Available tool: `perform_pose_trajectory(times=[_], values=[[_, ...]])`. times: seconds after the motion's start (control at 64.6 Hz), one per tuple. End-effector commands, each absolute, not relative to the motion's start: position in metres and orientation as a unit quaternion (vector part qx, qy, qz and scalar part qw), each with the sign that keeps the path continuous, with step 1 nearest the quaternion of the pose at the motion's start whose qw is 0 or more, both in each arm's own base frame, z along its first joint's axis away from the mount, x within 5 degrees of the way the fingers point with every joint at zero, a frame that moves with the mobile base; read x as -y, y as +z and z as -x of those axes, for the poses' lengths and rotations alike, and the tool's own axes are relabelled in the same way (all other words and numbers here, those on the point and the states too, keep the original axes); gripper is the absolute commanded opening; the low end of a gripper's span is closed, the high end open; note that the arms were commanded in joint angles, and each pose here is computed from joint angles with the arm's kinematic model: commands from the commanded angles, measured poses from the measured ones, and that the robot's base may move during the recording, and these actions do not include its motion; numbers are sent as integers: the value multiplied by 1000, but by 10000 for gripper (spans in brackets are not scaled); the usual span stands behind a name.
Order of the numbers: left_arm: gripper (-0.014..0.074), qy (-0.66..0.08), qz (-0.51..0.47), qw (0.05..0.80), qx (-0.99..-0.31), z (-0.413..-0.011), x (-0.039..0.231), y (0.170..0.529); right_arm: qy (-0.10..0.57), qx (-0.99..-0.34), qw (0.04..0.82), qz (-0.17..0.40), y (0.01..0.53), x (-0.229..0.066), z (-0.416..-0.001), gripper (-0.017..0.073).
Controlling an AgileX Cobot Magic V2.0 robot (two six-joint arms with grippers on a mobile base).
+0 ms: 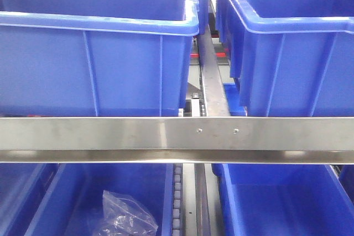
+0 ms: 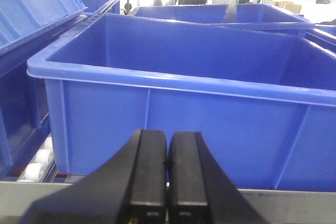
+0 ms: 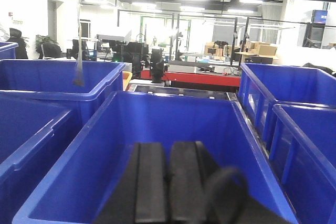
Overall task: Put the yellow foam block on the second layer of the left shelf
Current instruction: 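Open the right gripper to release the cube in the bin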
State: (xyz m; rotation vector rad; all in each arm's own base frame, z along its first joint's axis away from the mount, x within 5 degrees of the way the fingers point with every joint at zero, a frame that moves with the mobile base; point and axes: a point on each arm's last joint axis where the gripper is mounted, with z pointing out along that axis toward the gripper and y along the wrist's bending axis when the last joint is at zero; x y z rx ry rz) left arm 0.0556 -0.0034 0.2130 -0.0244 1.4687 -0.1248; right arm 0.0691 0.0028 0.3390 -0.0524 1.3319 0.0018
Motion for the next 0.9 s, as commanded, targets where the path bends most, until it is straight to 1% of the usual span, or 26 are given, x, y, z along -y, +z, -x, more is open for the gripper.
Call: perform_pose_trajectory(times=[0.0, 0.139, 0.356, 0.588, 0.882], values=[[136, -67, 8, 766, -640, -54, 4, 213, -7, -583, 812, 27, 353, -3, -66, 55], [136, -67, 8, 766, -640, -54, 4, 213, -7, -597, 801, 28, 332, -3, -66, 55], [136, -67, 8, 766, -640, -54, 4, 213, -5, -623, 782, 28, 270, -2, -61, 55], [137, -67, 8, 766, -640, -54, 4, 213, -5, -631, 775, 29, 226, -2, -57, 55], [136, -67, 8, 766, -640, -54, 4, 213, -6, -638, 770, 28, 219, -2, -53, 55]])
